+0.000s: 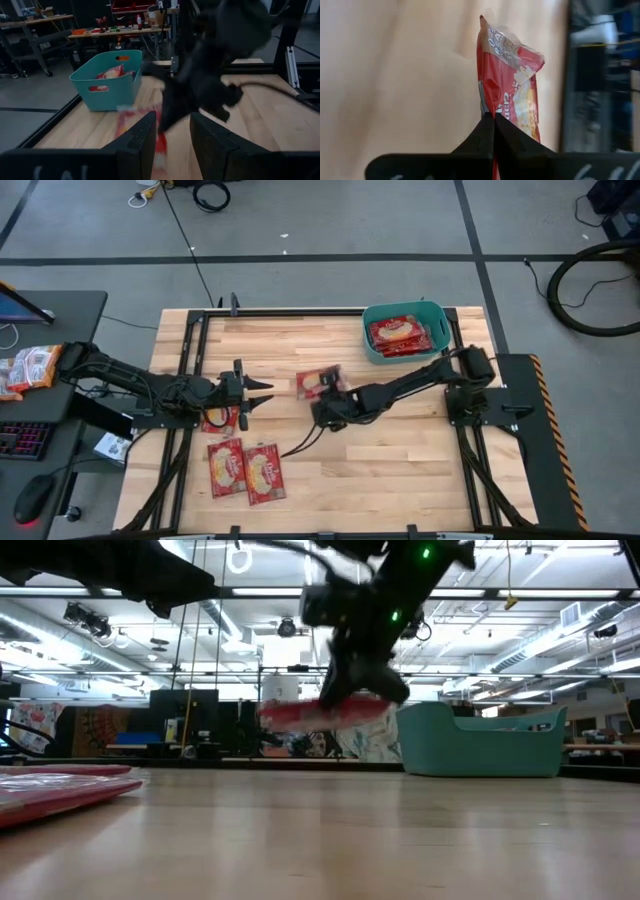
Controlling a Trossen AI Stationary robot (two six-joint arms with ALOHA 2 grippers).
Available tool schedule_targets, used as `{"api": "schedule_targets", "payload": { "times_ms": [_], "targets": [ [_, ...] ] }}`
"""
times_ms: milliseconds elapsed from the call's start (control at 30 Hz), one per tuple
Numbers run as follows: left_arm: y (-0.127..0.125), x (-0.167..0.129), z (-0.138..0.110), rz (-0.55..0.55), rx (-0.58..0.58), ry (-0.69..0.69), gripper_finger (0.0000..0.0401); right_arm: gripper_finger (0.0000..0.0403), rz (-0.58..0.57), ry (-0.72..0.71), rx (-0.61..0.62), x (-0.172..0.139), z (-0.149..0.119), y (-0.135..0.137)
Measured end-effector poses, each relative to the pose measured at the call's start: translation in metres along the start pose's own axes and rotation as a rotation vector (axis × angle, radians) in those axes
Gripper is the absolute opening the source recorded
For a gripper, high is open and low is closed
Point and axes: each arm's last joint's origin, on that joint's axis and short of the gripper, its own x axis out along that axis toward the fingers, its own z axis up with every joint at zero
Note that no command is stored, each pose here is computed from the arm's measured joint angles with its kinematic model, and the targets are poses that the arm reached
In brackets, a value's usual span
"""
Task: Sort popcorn bags into baskets
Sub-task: Put the red popcorn bag into the green bin
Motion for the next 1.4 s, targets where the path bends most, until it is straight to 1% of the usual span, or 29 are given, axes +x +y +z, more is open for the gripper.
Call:
{"api": "schedule_targets", "payload": {
  "times_ms": [167, 300, 400, 533, 667, 733, 833, 933, 1033, 1133, 1200, 1267, 1333, 1400],
  "targets": [
    [0.0, 0.0, 0.0, 0.0, 0.0, 0.0, 0.0126, 0.0004, -0.129, 0.07, -0.013, -0.028, -0.008, -0.023],
    [0.0, 0.0, 0.0, 0.0, 0.0, 0.0, 0.0126, 0.0004, -0.245, 0.137, 0.025, -0.05, -0.02, -0.041],
    [0.0, 0.0, 0.0, 0.0, 0.0, 0.0, 0.0126, 0.0004, -0.299, 0.197, 0.04, -0.064, -0.031, -0.051],
    [0.0, 0.0, 0.0, 0.0, 0.0, 0.0, 0.0126, 0.0004, -0.347, 0.315, 0.042, -0.08, -0.059, -0.062],
    [0.0, 0.0, 0.0, 0.0, 0.0, 0.0, 0.0126, 0.0004, -0.381, 0.393, 0.105, -0.092, -0.097, -0.072],
    [0.0, 0.0, 0.0, 0.0, 0.0, 0.0, 0.0126, 0.0004, -0.377, 0.398, 0.125, -0.096, -0.116, -0.073],
    [0.0, 0.0, 0.0, 0.0, -0.001, -0.002, 0.0126, 0.0004, -0.333, 0.399, 0.122, -0.097, -0.142, -0.071],
    [0.0, 0.0, 0.001, 0.0, -0.004, -0.008, 0.0126, 0.0005, -0.259, 0.377, 0.115, -0.093, -0.165, -0.071],
    [0.0, 0.0, 0.001, 0.001, -0.007, -0.013, 0.0126, 0.0005, -0.157, 0.337, 0.07, -0.084, -0.186, -0.07],
    [0.0, 0.0, 0.001, 0.001, -0.007, -0.012, 0.0126, 0.0006, -0.105, 0.292, 0.016, -0.074, -0.201, -0.073],
    [0.0, 0.0, 0.001, 0.001, -0.006, -0.012, 0.0126, 0.0009, -0.103, 0.275, -0.018, -0.066, -0.209, -0.076],
    [0.0, 0.0, 0.001, 0.001, -0.006, -0.012, 0.0126, 0.0014, -0.135, 0.269, -0.025, -0.059, -0.214, -0.081],
    [0.0, 0.0, 0.001, 0.001, -0.006, -0.012, 0.0126, 0.0022, -0.168, 0.275, -0.002, -0.054, -0.218, -0.089],
    [0.0, 0.0, 0.001, 0.001, -0.006, -0.011, 0.0126, 0.0033, -0.17, 0.28, 0.015, -0.052, -0.222, -0.095]
  ]
}}
